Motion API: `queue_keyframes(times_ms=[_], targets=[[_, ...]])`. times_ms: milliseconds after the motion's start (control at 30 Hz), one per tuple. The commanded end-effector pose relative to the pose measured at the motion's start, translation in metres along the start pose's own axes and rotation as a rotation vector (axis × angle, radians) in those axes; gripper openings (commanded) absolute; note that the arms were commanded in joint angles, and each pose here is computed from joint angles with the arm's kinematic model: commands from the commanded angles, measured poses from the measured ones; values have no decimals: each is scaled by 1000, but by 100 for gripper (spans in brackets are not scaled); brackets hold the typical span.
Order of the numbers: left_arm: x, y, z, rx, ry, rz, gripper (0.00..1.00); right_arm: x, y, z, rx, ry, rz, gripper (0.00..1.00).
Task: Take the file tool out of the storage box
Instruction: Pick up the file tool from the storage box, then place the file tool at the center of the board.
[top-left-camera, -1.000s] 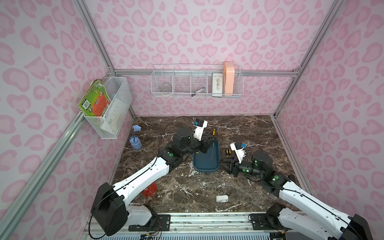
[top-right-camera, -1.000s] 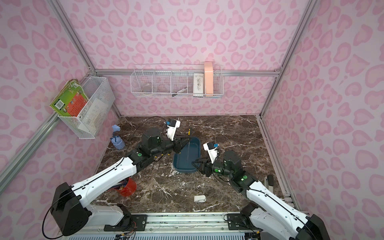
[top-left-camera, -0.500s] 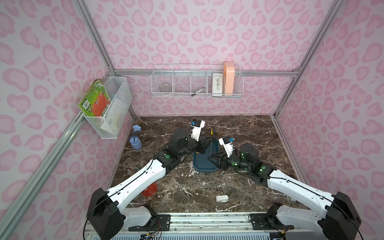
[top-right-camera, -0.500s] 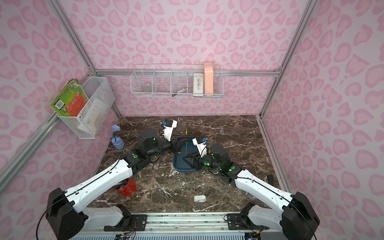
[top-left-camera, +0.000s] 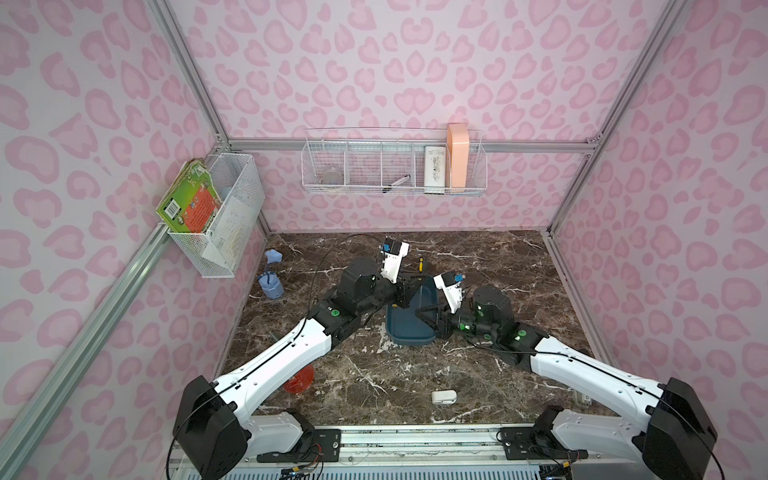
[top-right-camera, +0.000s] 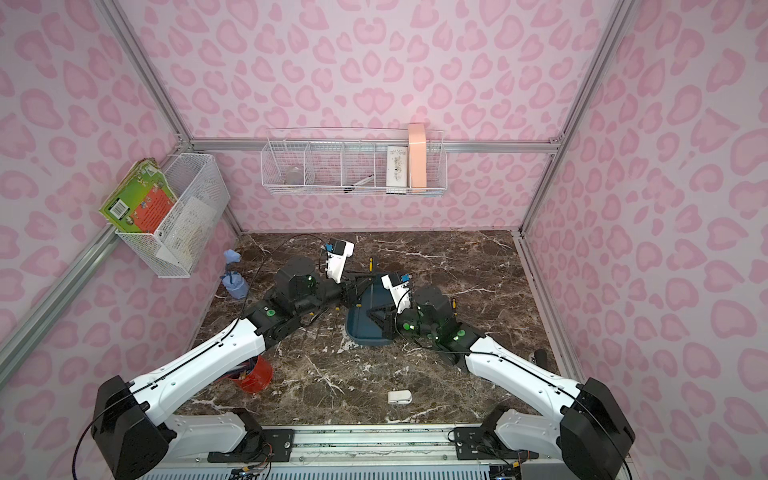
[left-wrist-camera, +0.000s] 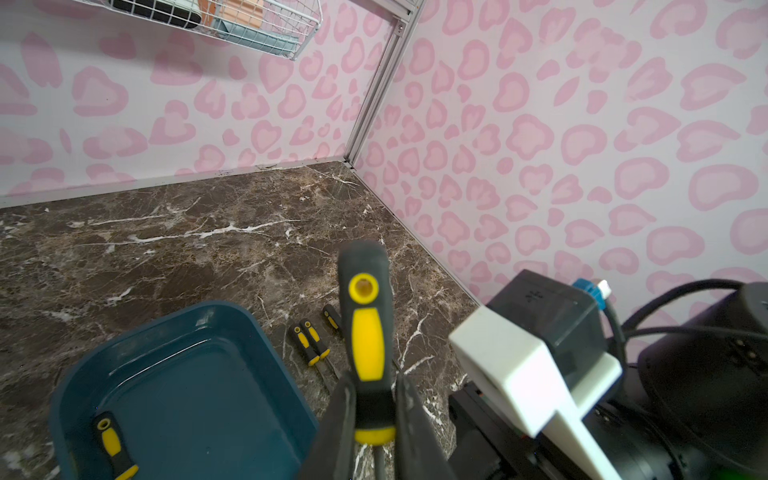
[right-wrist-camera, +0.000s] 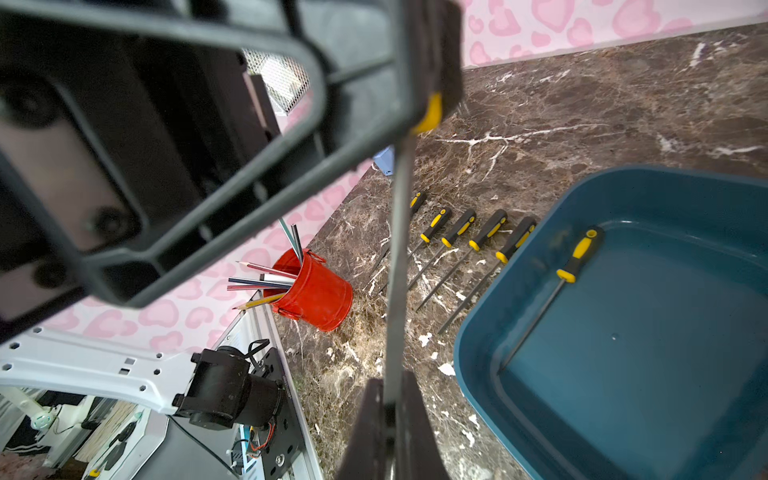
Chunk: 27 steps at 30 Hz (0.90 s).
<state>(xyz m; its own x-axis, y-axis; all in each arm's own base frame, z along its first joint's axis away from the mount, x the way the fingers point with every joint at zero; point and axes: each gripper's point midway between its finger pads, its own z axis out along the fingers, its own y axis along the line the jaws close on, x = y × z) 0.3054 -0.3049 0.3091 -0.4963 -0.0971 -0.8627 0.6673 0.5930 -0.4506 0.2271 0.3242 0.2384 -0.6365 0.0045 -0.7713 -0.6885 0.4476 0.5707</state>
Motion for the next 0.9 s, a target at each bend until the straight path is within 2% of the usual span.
queue_keyframes(times_ms=[0, 100, 133, 333, 433, 500, 567, 767, 867], targets=[[4, -1, 1, 8, 28, 4, 40, -2, -7, -1, 47, 10, -23, 0], [11, 3, 1, -17, 59, -19, 60, 3, -19, -6, 133, 60, -18, 0], [18, 8, 0, -41, 88, -29, 62, 5, -24, -8, 166, 79, -10, 0], [36, 29, -7, -140, 140, -10, 65, 23, -79, -41, 540, 208, 6, 0], [36, 34, -15, -186, 174, 29, 68, 32, -101, -68, 730, 298, 4, 0], [37, 30, -20, -169, 178, 40, 69, 34, -119, -90, 860, 338, 13, 0], [39, 26, -22, -144, 174, 44, 69, 38, -137, -107, 924, 384, 61, 0], [58, 29, -20, -131, 259, 71, 68, 43, -189, -133, 898, 415, 202, 0], [64, 29, -13, -119, 297, 70, 68, 60, -220, -156, 1024, 492, 265, 0]])
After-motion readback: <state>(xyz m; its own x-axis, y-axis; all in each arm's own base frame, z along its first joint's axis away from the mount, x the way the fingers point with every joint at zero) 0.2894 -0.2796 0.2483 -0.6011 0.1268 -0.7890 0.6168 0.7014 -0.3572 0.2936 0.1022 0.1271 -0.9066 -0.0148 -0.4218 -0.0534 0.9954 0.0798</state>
